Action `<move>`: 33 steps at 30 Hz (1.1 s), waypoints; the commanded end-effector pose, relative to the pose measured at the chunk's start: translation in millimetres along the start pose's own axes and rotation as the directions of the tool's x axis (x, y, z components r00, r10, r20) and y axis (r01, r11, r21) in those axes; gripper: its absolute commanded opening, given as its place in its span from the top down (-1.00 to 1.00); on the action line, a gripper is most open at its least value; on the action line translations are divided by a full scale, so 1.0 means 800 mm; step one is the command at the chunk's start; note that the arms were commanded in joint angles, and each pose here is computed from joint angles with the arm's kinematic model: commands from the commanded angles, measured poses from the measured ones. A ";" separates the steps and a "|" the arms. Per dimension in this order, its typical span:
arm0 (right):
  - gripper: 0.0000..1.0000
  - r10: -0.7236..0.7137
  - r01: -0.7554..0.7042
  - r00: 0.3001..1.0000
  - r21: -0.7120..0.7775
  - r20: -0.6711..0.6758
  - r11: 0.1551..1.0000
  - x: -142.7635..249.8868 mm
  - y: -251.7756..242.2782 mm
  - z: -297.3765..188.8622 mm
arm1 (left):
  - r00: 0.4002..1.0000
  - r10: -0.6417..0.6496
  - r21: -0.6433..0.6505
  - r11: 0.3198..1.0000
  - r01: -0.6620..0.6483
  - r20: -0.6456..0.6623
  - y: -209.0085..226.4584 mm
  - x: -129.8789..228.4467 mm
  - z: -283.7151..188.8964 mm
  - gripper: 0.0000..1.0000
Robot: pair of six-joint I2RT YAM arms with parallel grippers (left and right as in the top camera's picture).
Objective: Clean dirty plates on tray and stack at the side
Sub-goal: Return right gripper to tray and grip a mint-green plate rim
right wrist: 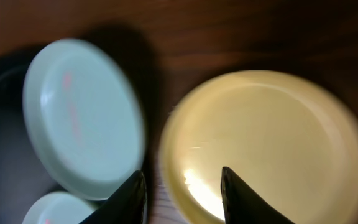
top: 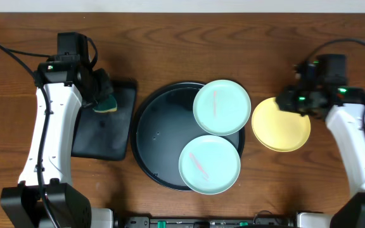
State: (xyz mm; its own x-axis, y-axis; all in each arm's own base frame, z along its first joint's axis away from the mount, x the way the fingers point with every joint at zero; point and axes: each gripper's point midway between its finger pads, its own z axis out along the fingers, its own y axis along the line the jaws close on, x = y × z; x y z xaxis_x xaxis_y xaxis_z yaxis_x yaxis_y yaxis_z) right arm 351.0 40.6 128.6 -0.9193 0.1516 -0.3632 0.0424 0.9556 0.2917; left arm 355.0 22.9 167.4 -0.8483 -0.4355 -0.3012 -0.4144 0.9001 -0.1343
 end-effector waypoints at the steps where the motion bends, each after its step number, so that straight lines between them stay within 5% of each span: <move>1: 0.23 -0.073 0.071 0.995 -0.036 -0.064 0.997 0.013 0.031 0.026 | 1.000 0.005 -0.013 1.000 -0.004 0.018 0.005 -0.004 -0.004 0.85; 12: 0.24 -0.288 0.236 0.932 -0.234 -0.221 0.943 0.076 0.107 0.059 | 1.000 0.005 -0.013 1.000 -0.004 0.019 0.005 -0.004 -0.004 0.85; 20: 0.27 -0.520 0.413 0.764 -0.331 -0.382 0.849 0.156 0.128 0.063 | 1.000 0.005 -0.011 1.000 -0.004 0.022 0.004 -0.005 -0.004 0.85; 33: 0.53 -0.510 0.439 0.648 -0.270 -0.566 0.857 0.202 0.098 0.097 | 1.000 0.004 -0.011 1.000 -0.004 0.022 0.004 -0.005 -0.004 0.85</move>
State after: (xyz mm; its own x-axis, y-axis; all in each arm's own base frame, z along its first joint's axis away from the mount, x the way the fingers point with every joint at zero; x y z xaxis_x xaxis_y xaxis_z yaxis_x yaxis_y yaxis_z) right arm 233.8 162.1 26.6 -0.8545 -0.5055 0.1196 -0.4376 0.8245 0.3589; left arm 356.6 23.0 168.0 -0.8462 -0.4354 -0.3072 -0.4135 0.9002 -0.1367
